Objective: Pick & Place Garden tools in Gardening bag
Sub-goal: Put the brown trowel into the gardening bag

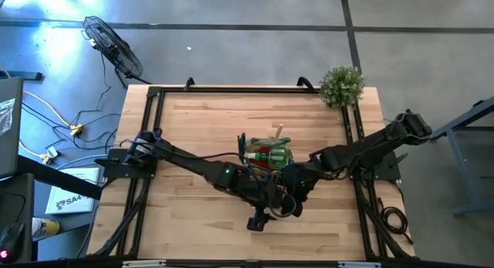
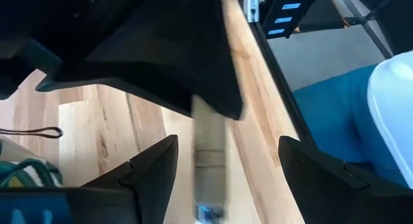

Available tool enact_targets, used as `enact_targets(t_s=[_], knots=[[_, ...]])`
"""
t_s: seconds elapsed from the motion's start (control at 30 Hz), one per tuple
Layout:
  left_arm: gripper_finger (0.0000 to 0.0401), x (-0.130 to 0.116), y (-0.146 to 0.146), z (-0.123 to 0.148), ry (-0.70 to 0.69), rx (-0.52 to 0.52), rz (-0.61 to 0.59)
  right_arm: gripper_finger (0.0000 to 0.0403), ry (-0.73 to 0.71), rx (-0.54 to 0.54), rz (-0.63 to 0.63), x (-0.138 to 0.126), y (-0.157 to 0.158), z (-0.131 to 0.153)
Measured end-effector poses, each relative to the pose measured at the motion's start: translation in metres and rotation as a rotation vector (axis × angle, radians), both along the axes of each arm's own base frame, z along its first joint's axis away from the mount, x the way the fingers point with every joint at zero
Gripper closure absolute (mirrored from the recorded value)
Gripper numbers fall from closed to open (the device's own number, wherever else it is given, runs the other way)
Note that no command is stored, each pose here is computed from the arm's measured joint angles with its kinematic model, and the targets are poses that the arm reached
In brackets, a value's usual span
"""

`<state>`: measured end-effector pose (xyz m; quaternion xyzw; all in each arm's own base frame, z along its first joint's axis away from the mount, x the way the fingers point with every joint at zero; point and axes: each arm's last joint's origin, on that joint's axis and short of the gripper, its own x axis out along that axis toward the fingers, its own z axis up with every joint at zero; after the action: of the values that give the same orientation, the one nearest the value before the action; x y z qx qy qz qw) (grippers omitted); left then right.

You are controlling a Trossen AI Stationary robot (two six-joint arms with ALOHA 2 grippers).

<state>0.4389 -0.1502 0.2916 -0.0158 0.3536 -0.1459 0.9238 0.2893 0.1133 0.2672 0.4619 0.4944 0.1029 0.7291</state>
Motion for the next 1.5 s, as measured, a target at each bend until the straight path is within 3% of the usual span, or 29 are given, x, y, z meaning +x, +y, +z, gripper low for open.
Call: enact_targets(t_s=[0.33,0.47,0.63,0.7,0.9,1.07,1.5], knots=[[0.016,0.001,0.001,-0.002,-0.004,0.023,0.02,0.0344,-0.03,-0.008,0.005,0.001,0.0,0.002],[0.0222,0.001,0.001,-0.002,-0.005,0.026,0.019,0.0344,-0.028,-0.008,0.004,0.001,0.0,0.002],[0.0344,0.0,0.002,-0.002,-0.011,0.072,0.01,0.0344,-0.034,-0.006,-0.001,0.001,0.0,0.003],[0.0337,0.0,0.002,-0.002,-0.013,0.096,0.012,0.0337,-0.037,-0.008,-0.01,0.002,0.0,0.003],[0.0337,-0.002,-0.003,-0.003,-0.021,0.143,0.01,0.0254,-0.069,-0.015,0.006,0.001,0.005,0.004],[0.0337,-0.006,-0.01,0.0,-0.037,0.164,0.004,0.0215,-0.137,-0.003,0.044,0.0,0.012,0.011],[0.0337,-0.015,-0.021,0.009,-0.063,0.195,-0.003,0.0208,-0.171,0.021,0.097,-0.011,0.021,0.022]])
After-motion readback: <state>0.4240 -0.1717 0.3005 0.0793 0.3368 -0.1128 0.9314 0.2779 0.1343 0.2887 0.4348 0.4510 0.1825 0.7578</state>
